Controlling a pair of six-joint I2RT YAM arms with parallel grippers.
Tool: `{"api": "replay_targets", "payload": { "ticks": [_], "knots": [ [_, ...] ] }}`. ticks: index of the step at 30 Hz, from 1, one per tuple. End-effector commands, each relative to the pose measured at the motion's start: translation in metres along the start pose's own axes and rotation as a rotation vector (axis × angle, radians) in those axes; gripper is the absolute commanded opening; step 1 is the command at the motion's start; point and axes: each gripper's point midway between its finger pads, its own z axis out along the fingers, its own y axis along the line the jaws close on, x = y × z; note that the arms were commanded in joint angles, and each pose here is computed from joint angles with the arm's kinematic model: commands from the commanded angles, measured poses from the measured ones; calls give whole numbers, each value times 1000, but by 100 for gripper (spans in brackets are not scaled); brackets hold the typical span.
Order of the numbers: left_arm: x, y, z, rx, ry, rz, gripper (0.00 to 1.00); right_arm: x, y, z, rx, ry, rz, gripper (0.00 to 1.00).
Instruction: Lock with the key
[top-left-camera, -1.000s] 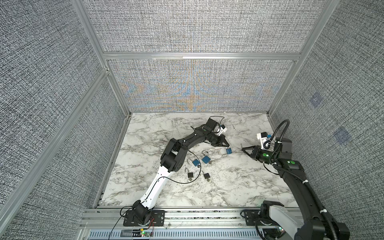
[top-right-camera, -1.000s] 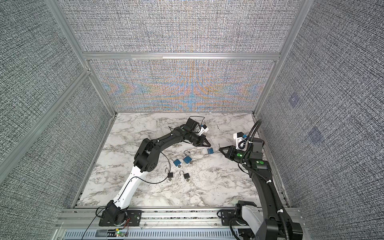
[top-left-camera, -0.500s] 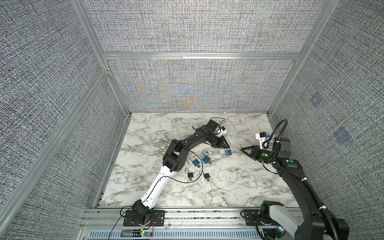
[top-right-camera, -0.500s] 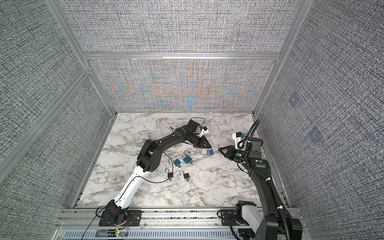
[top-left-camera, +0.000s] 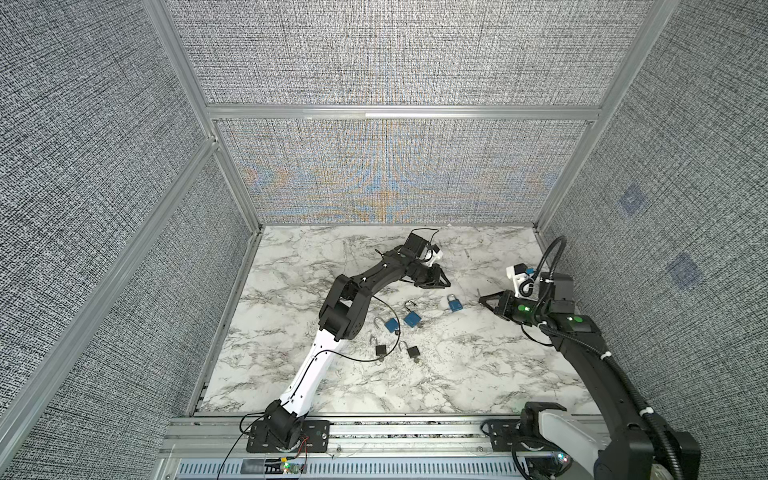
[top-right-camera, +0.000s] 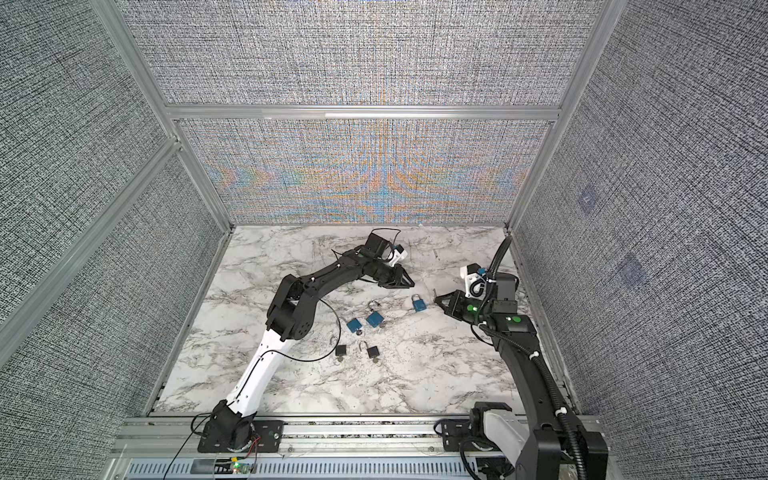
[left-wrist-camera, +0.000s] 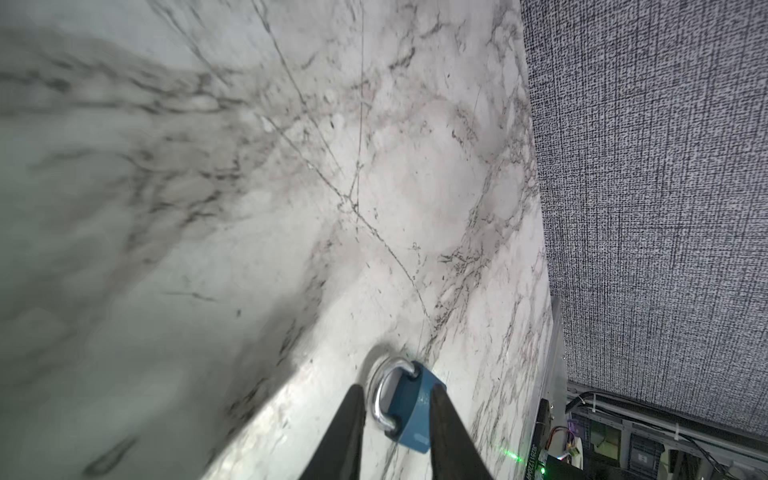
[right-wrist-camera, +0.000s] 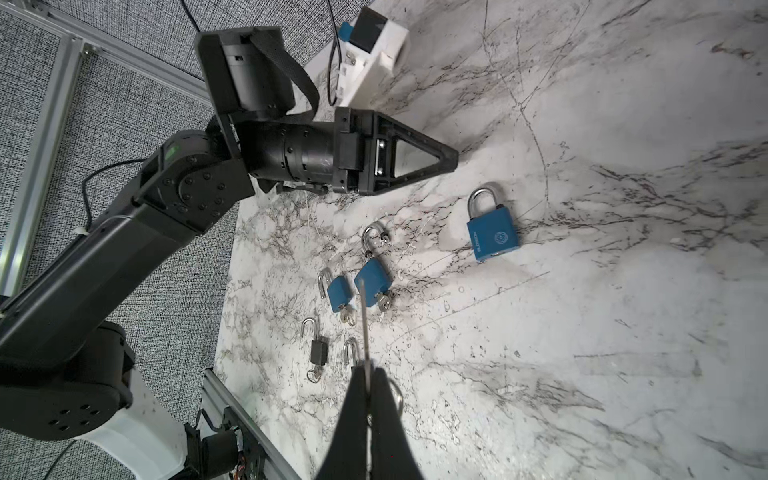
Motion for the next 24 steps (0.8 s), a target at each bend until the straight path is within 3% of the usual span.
{"api": "replay_targets", "payload": {
  "ticks": [1,12,24],
  "knots": [
    [-11,-8,-11,1,-48,39,30,-1,-2,1,27,1,-21,0],
    [-10,-32,-59,0,-151,110,29,-2,-2,8,56,39,-42,0],
    [16,-77,-168,77,-408,210,29,-24,-36,57,122,156,-55,0]
  ]
}}
